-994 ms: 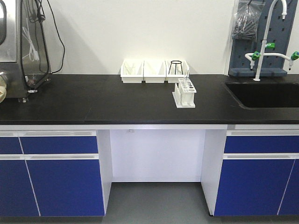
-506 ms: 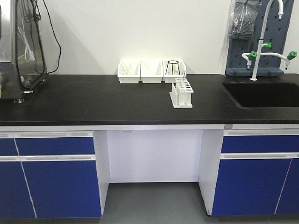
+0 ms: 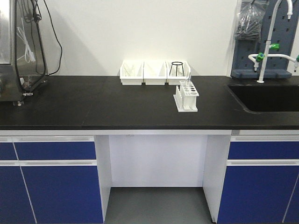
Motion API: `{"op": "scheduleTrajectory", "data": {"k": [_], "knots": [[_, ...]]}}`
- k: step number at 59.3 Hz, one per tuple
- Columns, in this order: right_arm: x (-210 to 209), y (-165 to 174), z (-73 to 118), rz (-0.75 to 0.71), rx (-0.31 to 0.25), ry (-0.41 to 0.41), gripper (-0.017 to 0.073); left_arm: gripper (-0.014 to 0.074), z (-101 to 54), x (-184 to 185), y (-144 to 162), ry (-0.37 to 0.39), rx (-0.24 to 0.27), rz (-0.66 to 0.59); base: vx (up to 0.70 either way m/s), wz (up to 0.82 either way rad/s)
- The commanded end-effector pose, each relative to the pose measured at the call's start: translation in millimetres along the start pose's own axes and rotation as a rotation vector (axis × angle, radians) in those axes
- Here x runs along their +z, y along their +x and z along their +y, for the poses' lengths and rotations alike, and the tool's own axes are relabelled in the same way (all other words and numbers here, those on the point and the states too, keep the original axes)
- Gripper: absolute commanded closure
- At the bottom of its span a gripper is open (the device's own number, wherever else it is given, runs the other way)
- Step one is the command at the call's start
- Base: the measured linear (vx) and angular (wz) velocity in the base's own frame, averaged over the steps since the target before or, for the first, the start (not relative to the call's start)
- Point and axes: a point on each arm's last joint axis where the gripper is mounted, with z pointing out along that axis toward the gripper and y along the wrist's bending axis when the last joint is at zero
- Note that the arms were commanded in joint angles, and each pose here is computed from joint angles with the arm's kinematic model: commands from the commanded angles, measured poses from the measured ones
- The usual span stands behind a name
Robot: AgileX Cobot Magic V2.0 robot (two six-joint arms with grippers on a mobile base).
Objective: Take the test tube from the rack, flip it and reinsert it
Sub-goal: 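Drive the base forward toward the white test-tube rack on the bench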
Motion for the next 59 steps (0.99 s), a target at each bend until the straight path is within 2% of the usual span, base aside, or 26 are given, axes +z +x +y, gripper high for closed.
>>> {"op": "scheduleTrajectory", "data": {"k": [1, 59], "knots": [[-1.0, -7.9, 0.2, -0.095, -0.008, 0.0, 0.0568, 0.06, -1.8, -1.2, -8.2, 0.023, -0.003, -0.096, 0.12, 0.09], [-1.0, -7.9, 0.2, -0.095, -0.008, 0.0, 0.0568, 0.06, -1.8, -1.2, -8.2, 0.023, -0.003, -0.096, 0.16, -0.02]]}}
